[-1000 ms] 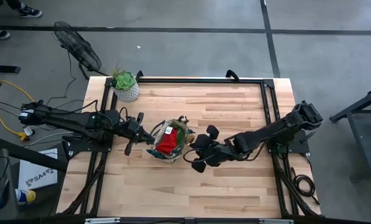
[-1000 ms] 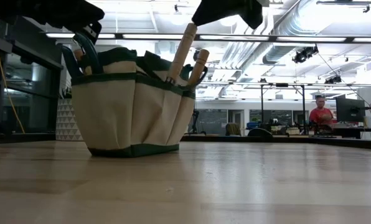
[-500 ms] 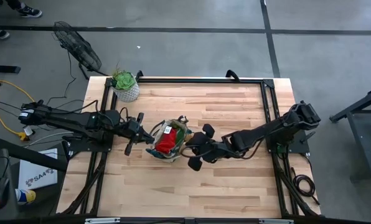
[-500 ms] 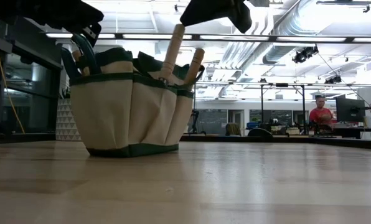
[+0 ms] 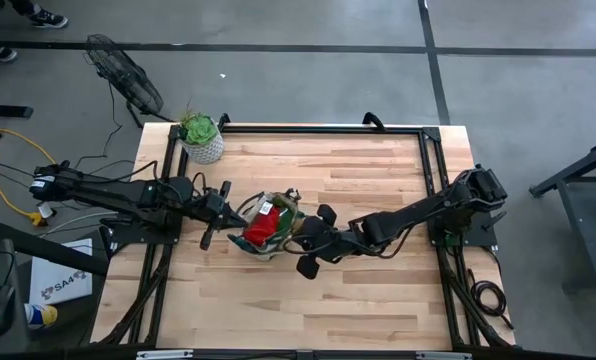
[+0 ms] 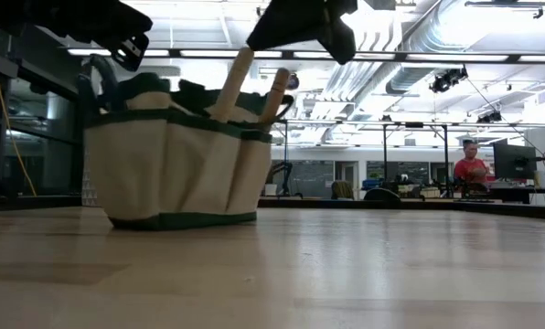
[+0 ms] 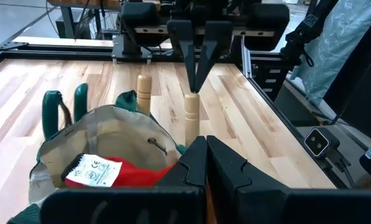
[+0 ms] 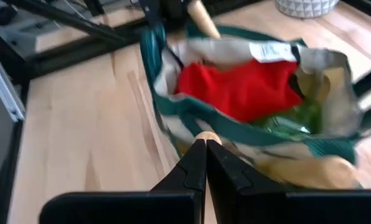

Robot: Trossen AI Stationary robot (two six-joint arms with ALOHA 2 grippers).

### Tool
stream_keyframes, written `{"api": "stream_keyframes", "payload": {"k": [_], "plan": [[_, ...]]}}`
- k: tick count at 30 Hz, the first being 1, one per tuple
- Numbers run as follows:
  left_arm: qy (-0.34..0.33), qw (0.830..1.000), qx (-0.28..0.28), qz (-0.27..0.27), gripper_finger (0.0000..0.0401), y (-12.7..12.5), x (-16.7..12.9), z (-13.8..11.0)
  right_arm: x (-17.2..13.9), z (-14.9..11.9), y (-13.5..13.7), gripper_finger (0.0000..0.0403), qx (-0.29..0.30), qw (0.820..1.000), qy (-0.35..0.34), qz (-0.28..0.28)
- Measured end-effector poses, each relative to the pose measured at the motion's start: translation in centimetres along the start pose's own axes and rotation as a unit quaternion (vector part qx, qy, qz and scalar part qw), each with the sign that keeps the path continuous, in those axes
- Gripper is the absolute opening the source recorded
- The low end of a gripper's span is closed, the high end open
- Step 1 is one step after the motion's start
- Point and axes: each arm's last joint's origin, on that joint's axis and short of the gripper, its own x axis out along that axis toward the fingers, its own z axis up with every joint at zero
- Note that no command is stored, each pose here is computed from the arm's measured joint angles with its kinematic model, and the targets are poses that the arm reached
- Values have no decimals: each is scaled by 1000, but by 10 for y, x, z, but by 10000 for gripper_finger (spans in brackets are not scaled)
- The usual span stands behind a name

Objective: Pick & Place Garden tools in Gardening bag
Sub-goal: Put the trowel into the gardening bag, then return to Home Position

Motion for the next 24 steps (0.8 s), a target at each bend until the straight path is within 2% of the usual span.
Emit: {"api": "stream_keyframes", "payload": {"k": [6,15,20,24], "plan": [[0,1000,0,0,0,0,0,0,2,-5,-2,3,-7,1000,25,3],[1,1000,0,0,0,0,0,0,-9,3,1,5,-1,1000,-3,5],[1,1000,0,0,0,0,0,0,-20,8,5,31,1,1000,-15,25],[1,1000,0,0,0,0,0,0,-34,11,8,54,-33,997,-13,67]]}}
